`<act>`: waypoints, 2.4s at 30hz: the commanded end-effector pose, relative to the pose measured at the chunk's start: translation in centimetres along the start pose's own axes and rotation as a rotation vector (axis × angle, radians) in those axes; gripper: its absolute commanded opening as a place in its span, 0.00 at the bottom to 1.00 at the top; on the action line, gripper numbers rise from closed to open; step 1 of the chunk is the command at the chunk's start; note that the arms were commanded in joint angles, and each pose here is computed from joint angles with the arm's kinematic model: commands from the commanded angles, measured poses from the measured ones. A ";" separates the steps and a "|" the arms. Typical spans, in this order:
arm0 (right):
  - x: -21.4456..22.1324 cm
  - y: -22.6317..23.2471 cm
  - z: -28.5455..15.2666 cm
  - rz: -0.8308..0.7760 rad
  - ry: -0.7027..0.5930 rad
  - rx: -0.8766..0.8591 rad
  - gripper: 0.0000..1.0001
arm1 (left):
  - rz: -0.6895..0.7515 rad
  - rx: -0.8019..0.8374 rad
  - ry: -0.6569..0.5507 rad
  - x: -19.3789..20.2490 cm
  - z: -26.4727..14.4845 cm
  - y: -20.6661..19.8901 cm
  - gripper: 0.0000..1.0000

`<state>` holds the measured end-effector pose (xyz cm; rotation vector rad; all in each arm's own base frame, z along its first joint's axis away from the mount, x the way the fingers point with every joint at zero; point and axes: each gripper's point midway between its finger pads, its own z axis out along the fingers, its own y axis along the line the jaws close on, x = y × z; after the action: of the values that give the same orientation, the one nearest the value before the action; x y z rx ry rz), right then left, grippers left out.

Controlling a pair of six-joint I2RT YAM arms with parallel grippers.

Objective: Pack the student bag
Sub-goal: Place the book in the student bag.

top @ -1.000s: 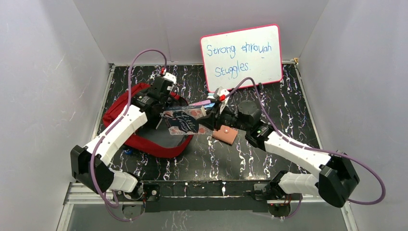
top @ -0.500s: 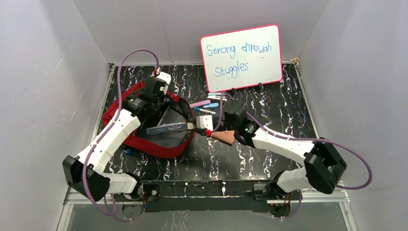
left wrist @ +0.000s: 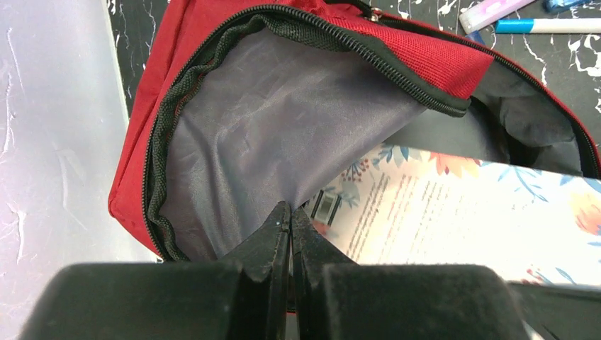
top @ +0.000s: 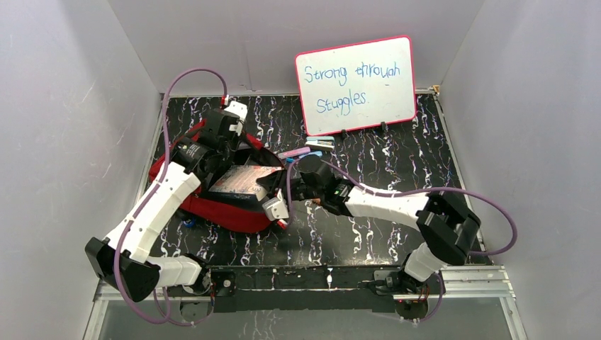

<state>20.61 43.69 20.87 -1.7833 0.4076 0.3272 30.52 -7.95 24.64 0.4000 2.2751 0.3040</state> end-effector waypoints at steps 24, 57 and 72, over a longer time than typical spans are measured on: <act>3.8 -10.4 7.4 -0.618 0.107 0.328 0.00 | -0.083 0.138 -0.087 -2.5 -3.9 -0.7 0.00; 11.8 -3.5 15.1 -0.441 0.076 0.159 0.28 | -0.046 0.149 -0.014 0.2 -1.8 -2.0 0.00; 11.3 -3.5 13.6 -0.281 0.062 0.190 0.80 | -0.051 0.154 0.008 1.1 -0.9 -2.6 0.00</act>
<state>32.41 56.67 10.89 -1.7560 0.2429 0.0375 28.72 -9.76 22.44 0.4502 2.3647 0.1439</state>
